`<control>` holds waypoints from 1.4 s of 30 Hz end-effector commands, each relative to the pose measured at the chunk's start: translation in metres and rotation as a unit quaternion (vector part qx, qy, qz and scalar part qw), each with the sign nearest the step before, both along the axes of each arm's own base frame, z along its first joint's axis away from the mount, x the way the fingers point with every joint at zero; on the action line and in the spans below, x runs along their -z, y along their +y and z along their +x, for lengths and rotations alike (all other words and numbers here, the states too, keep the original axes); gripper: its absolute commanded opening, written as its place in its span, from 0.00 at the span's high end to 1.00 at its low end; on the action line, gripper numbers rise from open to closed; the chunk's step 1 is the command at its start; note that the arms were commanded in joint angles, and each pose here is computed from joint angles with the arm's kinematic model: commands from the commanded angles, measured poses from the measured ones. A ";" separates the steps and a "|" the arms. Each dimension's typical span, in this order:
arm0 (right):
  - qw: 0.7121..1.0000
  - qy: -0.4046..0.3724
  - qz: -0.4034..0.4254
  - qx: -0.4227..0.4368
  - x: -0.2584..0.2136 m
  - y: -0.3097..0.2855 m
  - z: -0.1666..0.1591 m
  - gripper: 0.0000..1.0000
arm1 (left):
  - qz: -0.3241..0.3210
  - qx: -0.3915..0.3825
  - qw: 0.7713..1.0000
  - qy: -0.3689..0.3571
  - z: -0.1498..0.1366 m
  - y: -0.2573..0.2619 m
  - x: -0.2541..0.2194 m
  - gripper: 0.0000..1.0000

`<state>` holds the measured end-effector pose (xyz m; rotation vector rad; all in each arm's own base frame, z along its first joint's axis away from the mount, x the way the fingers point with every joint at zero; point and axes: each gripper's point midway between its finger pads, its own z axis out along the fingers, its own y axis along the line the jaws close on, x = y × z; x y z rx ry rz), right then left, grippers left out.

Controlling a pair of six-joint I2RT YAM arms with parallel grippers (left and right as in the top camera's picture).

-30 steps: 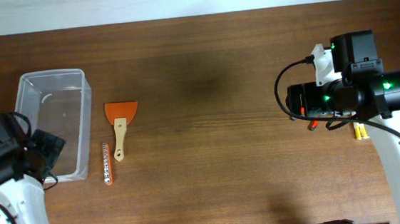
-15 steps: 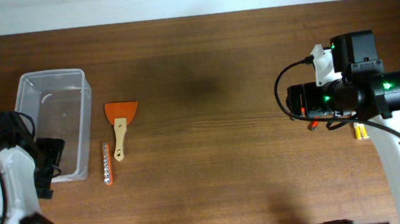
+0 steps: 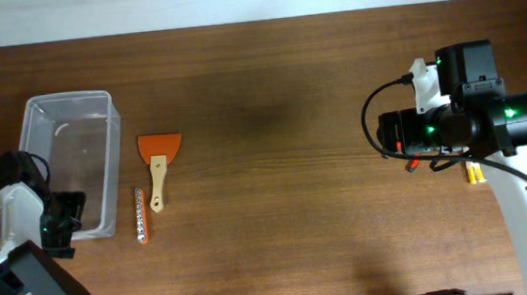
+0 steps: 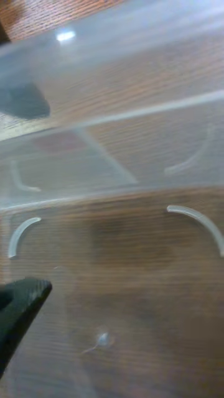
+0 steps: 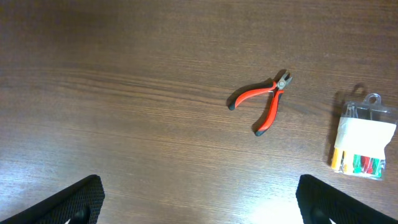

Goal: Pack container
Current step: 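Move the left gripper to the clear container's near edge and grasp it, then lift and carry the clear container with the left gripper to table center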

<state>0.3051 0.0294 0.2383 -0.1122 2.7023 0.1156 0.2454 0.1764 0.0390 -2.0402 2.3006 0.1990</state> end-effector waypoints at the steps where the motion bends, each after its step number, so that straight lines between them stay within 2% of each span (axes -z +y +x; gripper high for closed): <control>1: 1.000 -0.011 -0.006 -0.005 -0.007 0.000 0.003 0.01 | 0.001 -0.012 1.000 0.014 -0.006 0.003 0.007 0.32; 5: 1.000 -0.011 -0.006 -0.005 -0.007 0.000 0.003 0.01 | 0.001 -0.012 1.000 0.013 -0.005 0.004 0.007 0.49; 7: 1.000 -0.011 -0.006 -0.005 -0.007 0.000 0.003 0.01 | 0.001 -0.012 1.000 0.013 -0.005 0.004 0.007 0.52; 10: 1.000 -0.011 -0.006 -0.005 -0.007 0.000 0.003 0.01 | 0.002 -0.012 1.000 0.012 -0.005 0.004 0.007 0.67; 12: 1.000 -0.011 -0.006 -0.005 -0.007 0.000 0.003 0.01 | 0.002 -0.012 1.000 0.012 -0.005 0.004 0.007 0.71; 14: 1.000 -0.010 -0.006 -0.005 -0.007 0.000 0.003 0.01 | 0.002 -0.012 1.000 0.011 -0.004 0.004 0.007 0.81; 22: 1.000 -0.009 -0.006 -0.005 -0.007 0.000 0.002 0.01 | 0.003 -0.012 1.000 0.009 -0.003 0.005 0.007 0.98; 29: 1.000 -0.010 -0.006 -0.005 -0.007 0.000 0.002 0.02 | 0.006 -0.011 1.000 0.004 0.000 0.006 0.005 0.98; 34: 1.000 -0.010 -0.006 -0.005 -0.007 0.000 0.003 0.01 | 0.012 0.024 0.999 -0.026 0.017 0.010 -0.011 0.98; 38: 1.000 -0.012 -0.017 0.000 -0.007 -0.004 0.004 0.01 | 0.028 0.082 0.993 -0.077 0.045 0.012 -0.043 0.98; 42: 1.000 -0.012 -0.019 0.002 -0.007 -0.005 0.004 0.01 | 0.064 0.190 0.973 -0.111 0.081 0.002 -0.082 0.98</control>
